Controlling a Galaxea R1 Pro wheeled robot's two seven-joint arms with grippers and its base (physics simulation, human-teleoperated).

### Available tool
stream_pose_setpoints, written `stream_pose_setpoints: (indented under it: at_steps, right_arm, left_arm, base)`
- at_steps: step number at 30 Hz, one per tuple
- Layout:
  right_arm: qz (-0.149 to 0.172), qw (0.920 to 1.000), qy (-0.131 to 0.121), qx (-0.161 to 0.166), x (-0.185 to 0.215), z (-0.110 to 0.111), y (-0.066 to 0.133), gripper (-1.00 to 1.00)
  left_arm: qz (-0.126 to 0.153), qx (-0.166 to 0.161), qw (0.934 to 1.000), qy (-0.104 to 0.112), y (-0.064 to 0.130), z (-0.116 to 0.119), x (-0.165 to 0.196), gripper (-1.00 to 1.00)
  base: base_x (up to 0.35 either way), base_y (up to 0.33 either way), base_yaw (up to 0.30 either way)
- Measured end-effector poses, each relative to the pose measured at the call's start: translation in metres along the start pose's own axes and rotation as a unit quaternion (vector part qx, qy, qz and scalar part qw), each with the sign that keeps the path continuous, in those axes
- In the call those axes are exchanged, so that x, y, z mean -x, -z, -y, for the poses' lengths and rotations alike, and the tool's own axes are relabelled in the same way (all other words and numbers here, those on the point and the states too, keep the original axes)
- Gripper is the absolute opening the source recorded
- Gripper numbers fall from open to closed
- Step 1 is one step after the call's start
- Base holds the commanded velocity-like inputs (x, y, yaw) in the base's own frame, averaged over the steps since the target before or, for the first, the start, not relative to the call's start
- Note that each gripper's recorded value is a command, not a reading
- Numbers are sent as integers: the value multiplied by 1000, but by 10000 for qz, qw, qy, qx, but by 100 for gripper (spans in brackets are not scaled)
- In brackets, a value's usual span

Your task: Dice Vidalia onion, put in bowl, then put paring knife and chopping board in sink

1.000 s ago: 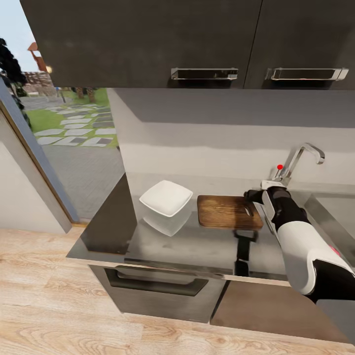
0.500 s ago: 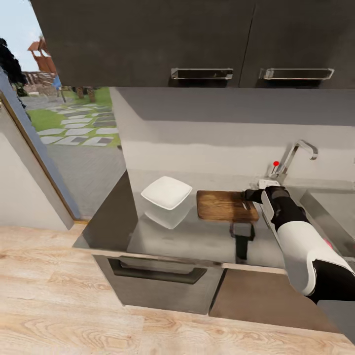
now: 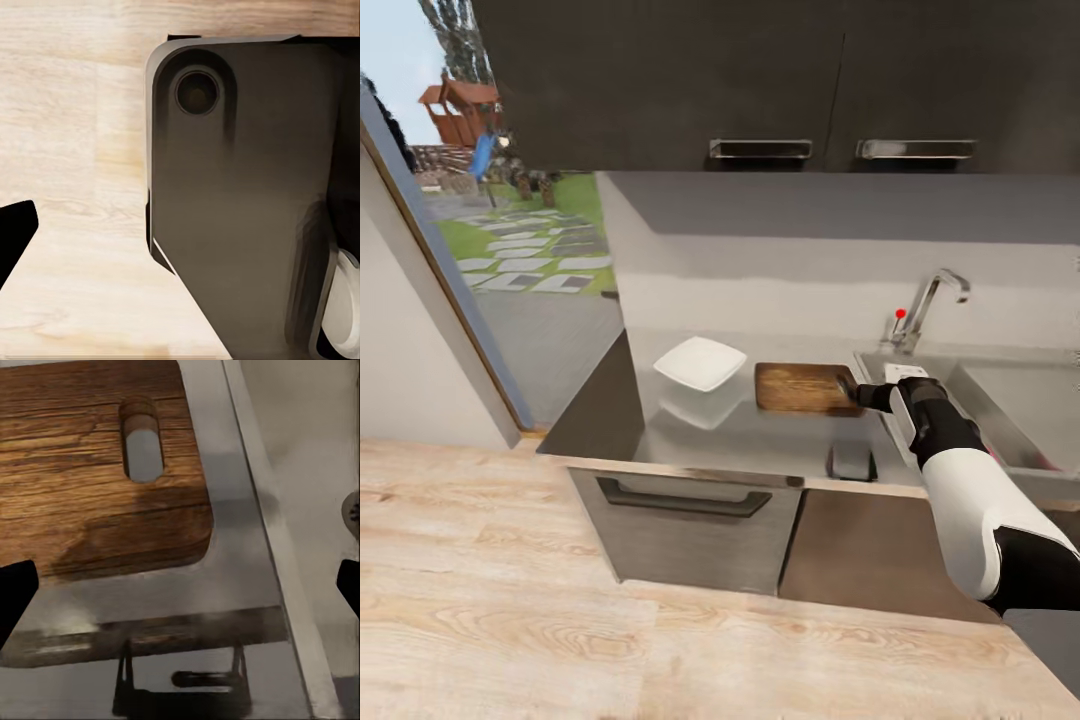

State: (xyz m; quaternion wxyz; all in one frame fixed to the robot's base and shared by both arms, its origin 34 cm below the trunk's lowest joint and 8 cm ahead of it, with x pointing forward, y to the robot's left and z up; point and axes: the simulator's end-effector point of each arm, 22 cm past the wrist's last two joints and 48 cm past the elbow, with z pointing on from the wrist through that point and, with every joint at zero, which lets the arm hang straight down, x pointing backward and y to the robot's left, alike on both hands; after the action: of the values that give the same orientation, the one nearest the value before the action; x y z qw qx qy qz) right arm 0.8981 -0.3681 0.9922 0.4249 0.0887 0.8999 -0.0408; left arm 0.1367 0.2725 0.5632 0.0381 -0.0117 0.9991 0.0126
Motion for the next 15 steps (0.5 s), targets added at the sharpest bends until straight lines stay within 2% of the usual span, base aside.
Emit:
stream_pose_setpoints:
  at_steps: [15]
  right_arm:
    - [-18, 10000, 6, -1, -2, 0, -1, 100]
  left_arm:
    - [0, 1, 10000, -1, 0, 0, 0, 100]
  base:
    - [-334, 0, 0]
